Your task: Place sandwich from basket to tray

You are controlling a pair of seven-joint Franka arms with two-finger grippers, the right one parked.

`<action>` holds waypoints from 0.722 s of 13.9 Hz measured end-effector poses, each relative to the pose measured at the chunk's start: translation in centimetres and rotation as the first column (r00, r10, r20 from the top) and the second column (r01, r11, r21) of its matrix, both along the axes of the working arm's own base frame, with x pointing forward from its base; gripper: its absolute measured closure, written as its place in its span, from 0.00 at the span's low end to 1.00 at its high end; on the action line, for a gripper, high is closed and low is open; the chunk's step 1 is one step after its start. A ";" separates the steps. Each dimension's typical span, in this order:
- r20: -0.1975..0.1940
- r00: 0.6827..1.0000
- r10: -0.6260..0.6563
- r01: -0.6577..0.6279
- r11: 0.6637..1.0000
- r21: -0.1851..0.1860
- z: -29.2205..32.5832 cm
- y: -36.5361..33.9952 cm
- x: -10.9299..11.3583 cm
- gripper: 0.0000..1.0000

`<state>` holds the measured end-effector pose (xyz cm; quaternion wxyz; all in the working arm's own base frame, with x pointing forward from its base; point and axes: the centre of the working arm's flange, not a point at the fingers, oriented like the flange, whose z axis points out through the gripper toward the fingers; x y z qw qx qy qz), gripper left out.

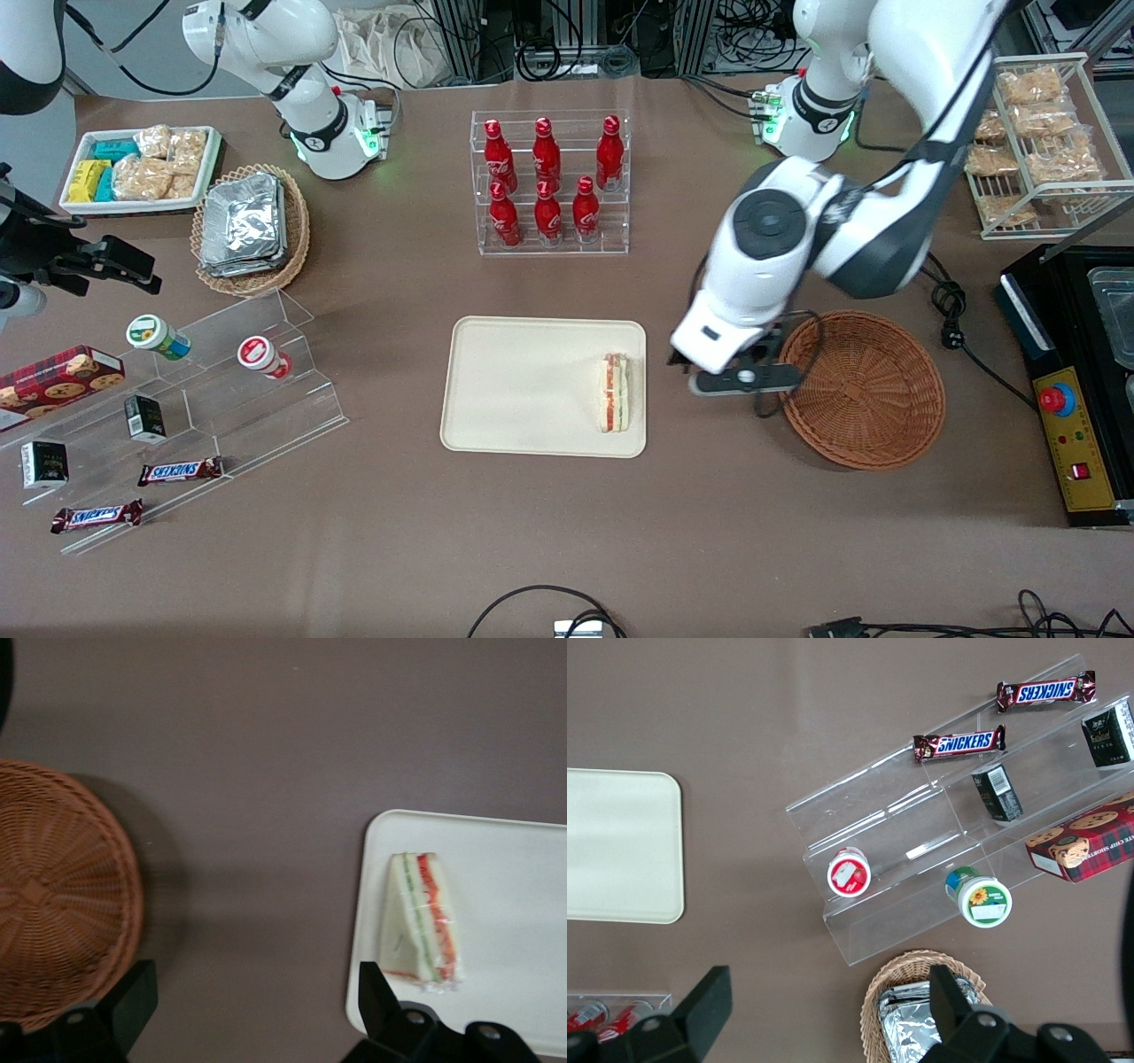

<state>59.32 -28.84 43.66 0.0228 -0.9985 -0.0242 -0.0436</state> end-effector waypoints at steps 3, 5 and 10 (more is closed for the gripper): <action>-0.013 1.000 -0.005 0.005 1.000 0.019 3.3 7.3 0.1 0.00; -0.015 1.000 -0.007 0.007 1.000 0.004 5.8 11.5 0.1 0.00; -0.010 1.000 -0.027 0.027 0.999 -0.034 10.3 21.0 -0.5 0.00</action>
